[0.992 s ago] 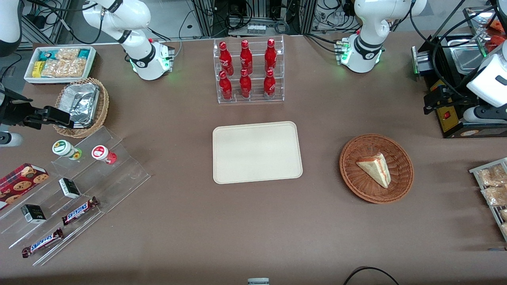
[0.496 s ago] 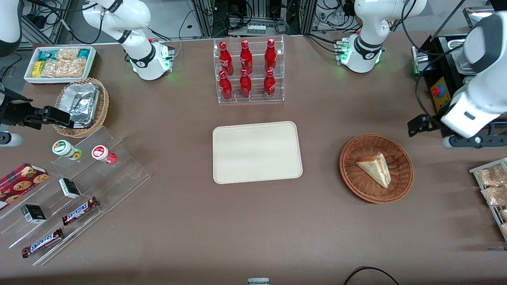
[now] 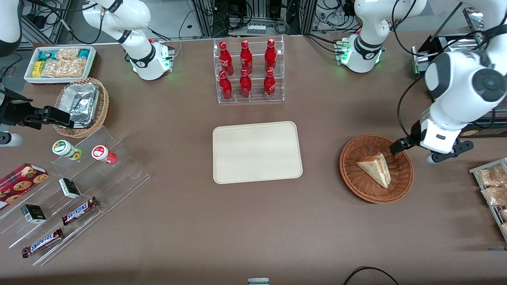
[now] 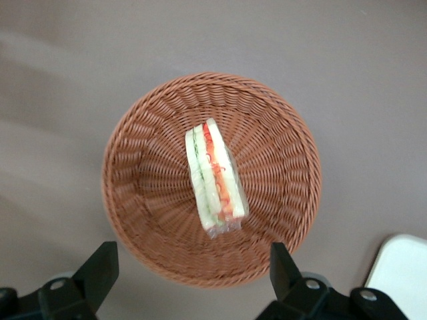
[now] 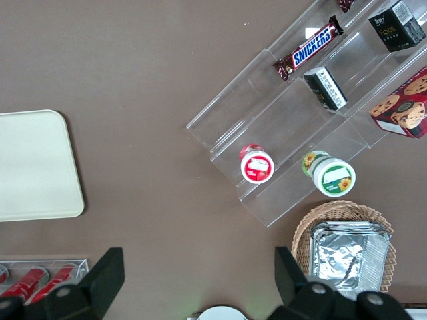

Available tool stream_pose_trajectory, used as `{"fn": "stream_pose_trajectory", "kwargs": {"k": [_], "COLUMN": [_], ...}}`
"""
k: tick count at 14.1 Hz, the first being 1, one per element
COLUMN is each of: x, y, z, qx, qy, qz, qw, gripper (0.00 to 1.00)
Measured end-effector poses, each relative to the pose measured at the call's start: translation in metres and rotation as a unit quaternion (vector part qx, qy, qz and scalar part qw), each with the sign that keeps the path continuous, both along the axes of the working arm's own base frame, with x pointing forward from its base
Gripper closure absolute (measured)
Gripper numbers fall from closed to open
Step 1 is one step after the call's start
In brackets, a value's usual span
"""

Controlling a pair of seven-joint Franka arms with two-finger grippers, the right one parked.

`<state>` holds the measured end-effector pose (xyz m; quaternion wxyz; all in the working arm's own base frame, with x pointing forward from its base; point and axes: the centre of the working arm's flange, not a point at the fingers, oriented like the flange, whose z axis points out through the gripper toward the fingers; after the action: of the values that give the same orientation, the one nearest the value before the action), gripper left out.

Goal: Place sandwich from basket to tray
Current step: 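Lower the left gripper onto the wrapped sandwich and close on it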

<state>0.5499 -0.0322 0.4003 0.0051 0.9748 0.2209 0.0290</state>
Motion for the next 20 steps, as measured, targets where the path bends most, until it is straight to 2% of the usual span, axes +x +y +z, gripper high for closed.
{"fn": "stream_pose_trajectory", "kwargs": {"k": [2,4,11,18,20], "x": [-0.01,-0.013,-0.001,-0.009,-0.014], "y": [-0.001,-0.001,-0.008,-0.017,-0.019], "z": [-0.031,-0.054,-0.105,-0.136,-0.145], "qx": [-0.004,-0.006,-0.015,-0.015,-0.016], "qy": [-0.01,-0.009,-0.029,-0.008,-0.012], "qz": [0.042,0.061,0.09,0.085,0.083], "qw": [0.9991,0.9981,0.9954,0.9963,0.9964], "gripper": [0.0,0.0,0.0,0.0,0.0]}}
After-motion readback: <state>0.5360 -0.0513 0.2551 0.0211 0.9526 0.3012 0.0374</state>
